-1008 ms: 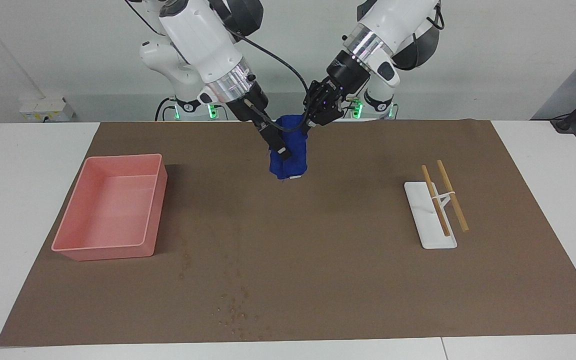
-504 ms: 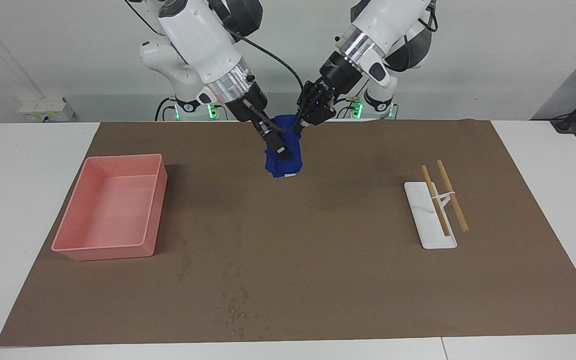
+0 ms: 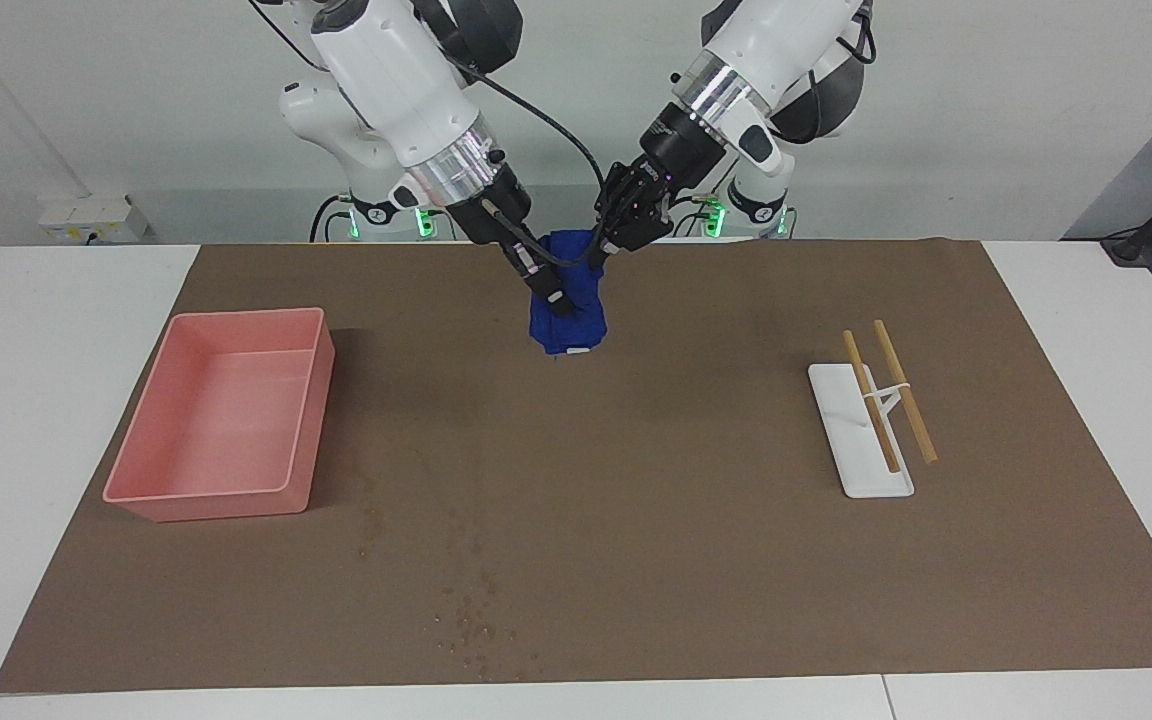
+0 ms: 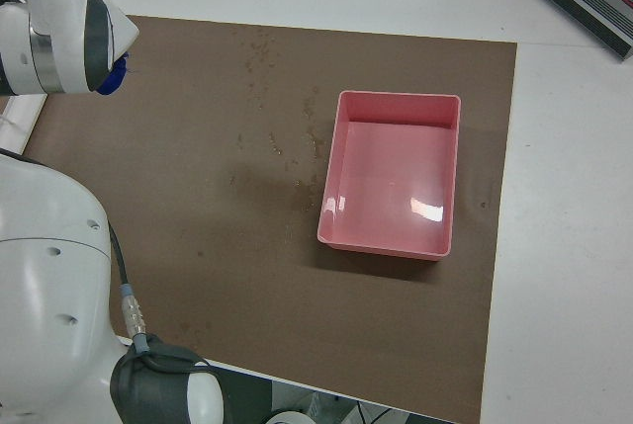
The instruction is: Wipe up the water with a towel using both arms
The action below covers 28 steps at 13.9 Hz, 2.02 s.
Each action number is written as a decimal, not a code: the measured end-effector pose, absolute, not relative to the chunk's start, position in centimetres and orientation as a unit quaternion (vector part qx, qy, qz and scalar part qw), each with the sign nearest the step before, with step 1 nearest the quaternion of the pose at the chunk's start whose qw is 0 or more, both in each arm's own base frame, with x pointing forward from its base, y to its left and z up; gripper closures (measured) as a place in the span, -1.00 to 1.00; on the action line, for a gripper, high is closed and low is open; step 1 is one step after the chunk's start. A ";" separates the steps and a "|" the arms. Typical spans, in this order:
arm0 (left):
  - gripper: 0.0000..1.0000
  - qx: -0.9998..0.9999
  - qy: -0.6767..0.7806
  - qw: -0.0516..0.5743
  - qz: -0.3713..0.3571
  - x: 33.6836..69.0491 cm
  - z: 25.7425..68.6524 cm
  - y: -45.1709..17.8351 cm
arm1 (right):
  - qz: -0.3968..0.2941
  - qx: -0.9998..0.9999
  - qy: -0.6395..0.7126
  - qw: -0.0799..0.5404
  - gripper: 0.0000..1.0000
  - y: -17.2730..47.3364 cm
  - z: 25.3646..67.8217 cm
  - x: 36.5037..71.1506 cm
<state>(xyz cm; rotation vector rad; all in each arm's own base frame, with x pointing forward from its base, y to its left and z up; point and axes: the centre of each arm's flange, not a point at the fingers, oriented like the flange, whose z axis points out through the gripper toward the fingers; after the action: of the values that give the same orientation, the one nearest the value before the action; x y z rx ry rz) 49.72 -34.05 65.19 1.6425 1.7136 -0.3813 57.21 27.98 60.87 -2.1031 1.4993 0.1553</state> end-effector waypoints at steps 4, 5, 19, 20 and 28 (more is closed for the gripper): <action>-0.11 0.653 0.656 0.360 -0.121 49.9 65.3 -33.7 | 0.046 -0.789 0.545 0.280 0.69 27.5 61.0 57.5; -0.31 0.668 0.646 0.356 -0.097 50.0 65.2 -33.6 | 0.037 -0.796 0.534 0.283 0.69 27.3 61.0 57.7; -1.00 0.935 0.307 0.160 0.077 54.3 61.7 -20.4 | -0.177 -0.972 0.115 0.105 0.69 14.6 46.1 66.2; -1.00 0.953 0.257 0.140 0.077 54.4 61.6 -18.6 | -0.184 -0.977 0.079 0.070 0.69 14.0 44.4 66.8; -1.00 0.998 -0.056 -0.017 0.011 53.2 63.6 -8.5 | -0.184 -0.981 -0.041 -0.053 0.69 7.4 34.0 66.5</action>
<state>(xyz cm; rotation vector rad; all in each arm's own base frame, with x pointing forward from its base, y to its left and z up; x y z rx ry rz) 53.23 -8.46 63.57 3.1701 -0.1778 0.0345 66.48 7.38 34.00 -3.1882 -0.1329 -0.5995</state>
